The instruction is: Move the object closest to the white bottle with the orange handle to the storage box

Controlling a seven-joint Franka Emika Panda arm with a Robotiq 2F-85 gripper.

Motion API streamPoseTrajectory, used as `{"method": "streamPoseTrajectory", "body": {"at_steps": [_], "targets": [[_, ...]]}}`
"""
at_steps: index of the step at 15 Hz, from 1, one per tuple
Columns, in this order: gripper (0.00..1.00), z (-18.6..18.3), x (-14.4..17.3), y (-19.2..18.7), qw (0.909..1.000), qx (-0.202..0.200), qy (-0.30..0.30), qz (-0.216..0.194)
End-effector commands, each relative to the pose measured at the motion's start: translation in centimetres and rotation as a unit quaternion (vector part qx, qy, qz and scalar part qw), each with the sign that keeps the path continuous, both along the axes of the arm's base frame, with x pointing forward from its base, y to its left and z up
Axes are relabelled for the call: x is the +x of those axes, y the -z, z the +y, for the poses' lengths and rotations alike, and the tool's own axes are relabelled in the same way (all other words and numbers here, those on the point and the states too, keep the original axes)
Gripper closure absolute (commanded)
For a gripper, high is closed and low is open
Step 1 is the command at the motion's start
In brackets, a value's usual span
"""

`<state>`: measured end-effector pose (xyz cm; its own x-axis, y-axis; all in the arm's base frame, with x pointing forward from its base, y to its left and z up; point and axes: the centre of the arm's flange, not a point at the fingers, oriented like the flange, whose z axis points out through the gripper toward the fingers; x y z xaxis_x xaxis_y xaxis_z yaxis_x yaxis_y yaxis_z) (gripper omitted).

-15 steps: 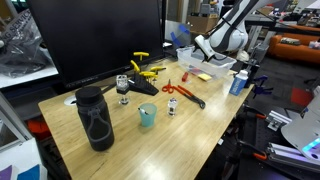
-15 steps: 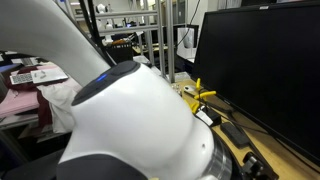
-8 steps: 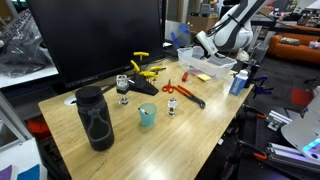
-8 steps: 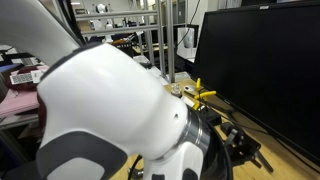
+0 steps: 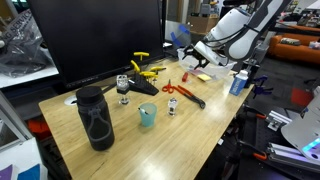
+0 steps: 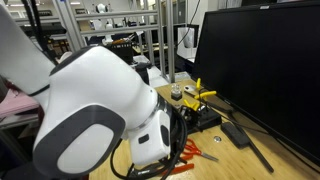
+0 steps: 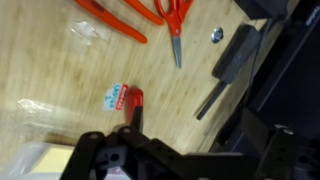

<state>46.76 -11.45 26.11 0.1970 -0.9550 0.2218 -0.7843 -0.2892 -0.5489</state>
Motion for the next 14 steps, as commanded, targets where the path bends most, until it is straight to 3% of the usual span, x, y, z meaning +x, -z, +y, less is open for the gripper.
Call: {"method": "streamPoseTrajectory", "body": {"at_steps": [1,5,6,7,14], "targets": [[0.0,-2.4,-1.8,0.2,0.997,0.006,-0.057,0.053],[0.0,0.1,-2.8,4.6,0.9862,0.022,-0.119,0.113],[0.0,1.6,-3.6,6.1,0.9908,0.008,-0.098,0.093],[0.0,2.2,-3.8,6.9,0.9895,0.016,-0.103,0.1],[0.0,1.7,-3.5,6.6,0.9904,0.013,-0.099,0.096]]}}
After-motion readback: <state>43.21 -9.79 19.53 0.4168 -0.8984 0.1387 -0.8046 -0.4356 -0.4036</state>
